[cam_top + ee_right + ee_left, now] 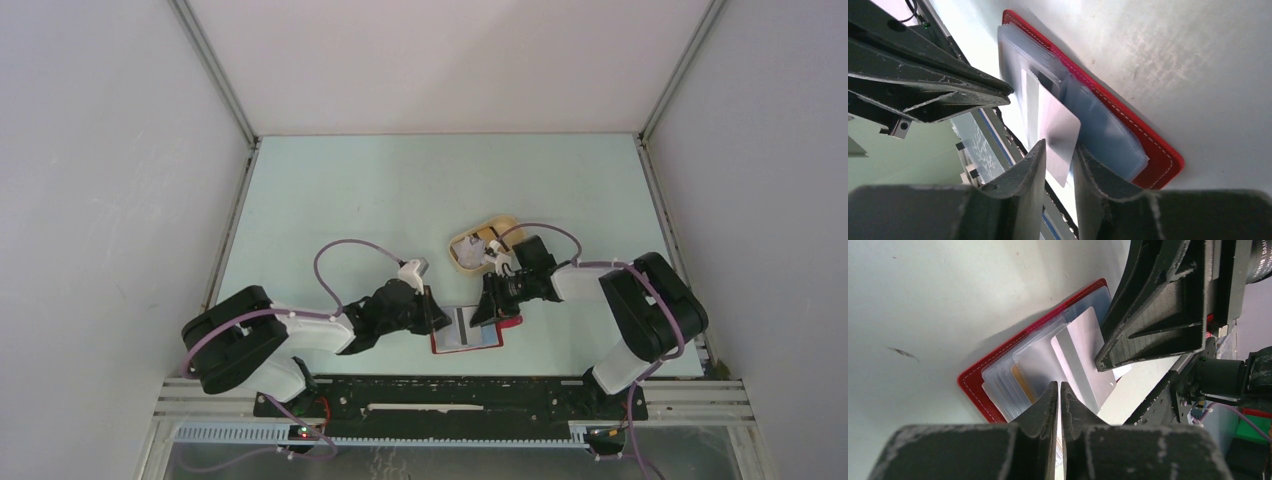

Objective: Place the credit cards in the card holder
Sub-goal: Insert the credit card into the card holder.

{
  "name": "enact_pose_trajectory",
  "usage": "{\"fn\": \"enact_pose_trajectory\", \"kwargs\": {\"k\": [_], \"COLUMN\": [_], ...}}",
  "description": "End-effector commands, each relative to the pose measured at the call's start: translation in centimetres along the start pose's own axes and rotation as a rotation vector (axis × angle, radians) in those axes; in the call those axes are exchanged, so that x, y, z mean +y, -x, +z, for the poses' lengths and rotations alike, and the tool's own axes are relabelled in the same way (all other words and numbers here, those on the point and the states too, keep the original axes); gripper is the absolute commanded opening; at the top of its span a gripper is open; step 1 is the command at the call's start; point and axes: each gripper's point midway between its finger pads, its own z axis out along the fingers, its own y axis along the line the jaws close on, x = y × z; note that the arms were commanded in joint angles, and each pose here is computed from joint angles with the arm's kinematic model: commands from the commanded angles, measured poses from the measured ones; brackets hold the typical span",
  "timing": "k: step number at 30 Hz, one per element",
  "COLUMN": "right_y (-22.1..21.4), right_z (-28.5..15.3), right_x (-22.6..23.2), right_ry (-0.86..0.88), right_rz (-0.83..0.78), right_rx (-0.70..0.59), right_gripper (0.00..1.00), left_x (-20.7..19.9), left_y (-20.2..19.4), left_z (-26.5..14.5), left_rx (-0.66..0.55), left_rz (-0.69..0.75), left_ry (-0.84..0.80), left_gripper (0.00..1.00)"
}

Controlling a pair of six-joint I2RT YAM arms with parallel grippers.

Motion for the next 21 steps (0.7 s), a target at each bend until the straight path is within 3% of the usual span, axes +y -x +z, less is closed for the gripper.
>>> {"fn": "enact_pose_trajectory", "kwargs": {"k": [1,8,15,21], "right_y": [0.6,1.3,1.0,0.8], "right_z": [-0.6,-1.2,-0.7,-0.2], "right_x": [-0.8,-0.3,0.1,0.9], "right_ry": [-0.079,-0.093,-0.109,-0.105], "right_rz": [-0.069,-0.133,-0.170,-0.213], "right_rx": [-0.028,-0.052,-0.025,-0.007], "right_gripper": [0.39,0.50,0.51,0.51], "left_x": [-0.1,-0.8,-0.8,1.4], "left_y": [0.0,0.2,0.6,-0.4], "left_z": [-0.7,-1.2,-2.6,-3.8], "left_rx": [-0.016,-0.030,-0.073,-0.056], "left_rz": [0.026,0.026,0.018,-0.006], "left_ry": [-0.038,-0.078,-0.094,-0.001], "left_gripper": [0.10,0.12,0.26,0.28]}}
